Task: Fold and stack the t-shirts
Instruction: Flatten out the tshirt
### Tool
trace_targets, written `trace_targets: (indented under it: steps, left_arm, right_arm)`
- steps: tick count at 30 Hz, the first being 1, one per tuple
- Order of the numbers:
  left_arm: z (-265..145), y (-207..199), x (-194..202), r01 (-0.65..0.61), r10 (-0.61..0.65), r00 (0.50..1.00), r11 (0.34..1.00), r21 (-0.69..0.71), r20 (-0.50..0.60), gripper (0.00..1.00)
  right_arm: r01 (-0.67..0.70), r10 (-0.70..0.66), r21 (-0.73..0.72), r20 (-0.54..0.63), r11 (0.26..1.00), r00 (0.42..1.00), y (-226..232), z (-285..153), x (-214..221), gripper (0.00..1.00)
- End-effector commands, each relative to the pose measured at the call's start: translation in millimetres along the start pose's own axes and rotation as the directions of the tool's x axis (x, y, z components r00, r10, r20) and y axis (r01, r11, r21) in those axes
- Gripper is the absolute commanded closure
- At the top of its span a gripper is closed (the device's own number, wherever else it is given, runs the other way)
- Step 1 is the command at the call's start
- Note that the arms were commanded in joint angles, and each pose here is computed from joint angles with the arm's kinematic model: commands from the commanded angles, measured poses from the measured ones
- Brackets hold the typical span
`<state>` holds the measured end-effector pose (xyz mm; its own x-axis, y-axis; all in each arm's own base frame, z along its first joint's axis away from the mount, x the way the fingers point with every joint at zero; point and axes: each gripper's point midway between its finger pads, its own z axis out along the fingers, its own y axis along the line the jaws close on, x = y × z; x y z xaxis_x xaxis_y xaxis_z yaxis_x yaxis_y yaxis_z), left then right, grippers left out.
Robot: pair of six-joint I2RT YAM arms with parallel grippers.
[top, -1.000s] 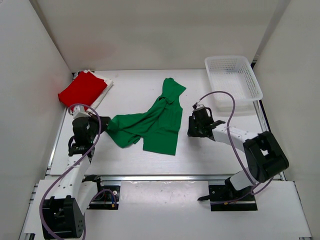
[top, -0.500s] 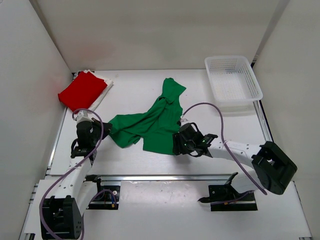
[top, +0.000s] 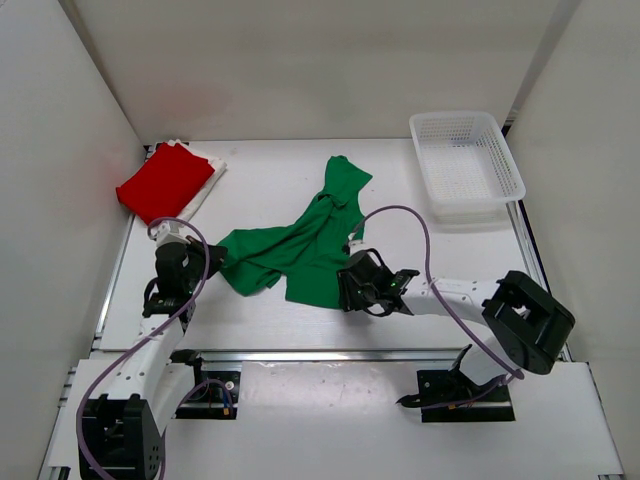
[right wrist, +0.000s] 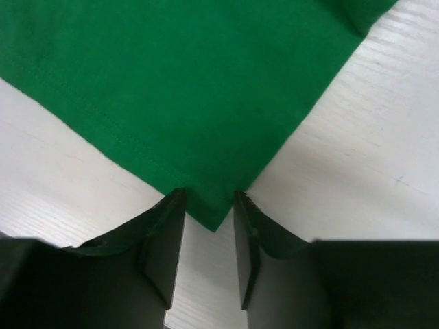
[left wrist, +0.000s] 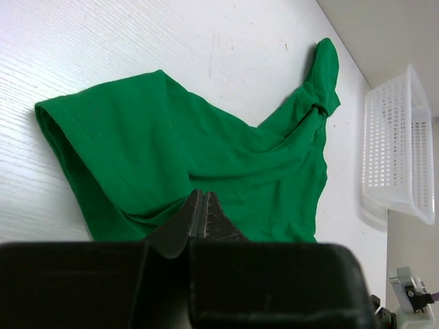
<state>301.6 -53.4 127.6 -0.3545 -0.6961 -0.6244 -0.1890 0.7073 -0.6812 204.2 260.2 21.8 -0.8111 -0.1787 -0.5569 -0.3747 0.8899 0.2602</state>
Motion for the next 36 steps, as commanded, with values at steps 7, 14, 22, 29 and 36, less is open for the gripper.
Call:
trace_targets:
  steps: [7,14,22,29,36]
  left_arm:
    - [-2.3,-9.1,-3.1,-0.009,0.008,1.0,0.999,0.047,0.019,1.0]
    - [-2.4,-18.1,-1.7,-0.04,0.039,0.999,0.996,0.081,0.012,1.0]
    - [-10.1,-86.8,-56.1,-0.143,0.142,0.99,0.973,0.181,0.021,1.0]
    - [-46.5,-157.4,-157.8,-0.146,0.09,0.978,0.939,0.312,0.187,1.0]
    - [-98.1,-173.9,-226.9,-0.106,-0.014,0.96,0.906,0.409,0.28,1.0]
  right_arm:
    - [0.035,-0.023,0.154,-0.082,0.987,0.996,-34.9,2.9,16.0,0.85]
    - [-0.005,0.003,0.151,0.017,0.989,1.0,-39.6,-22.6,-7.3,1.0]
    - [-0.114,0.064,0.092,0.424,0.989,0.904,-60.7,-177.5,-127.7,1.0]
    - [-0.094,-0.038,0.149,0.701,0.984,0.712,-62.9,-345.8,-241.0,1.0]
    - [0.039,-0.104,0.098,0.846,0.994,0.523,-4.8,-464.6,-317.2,1.0]
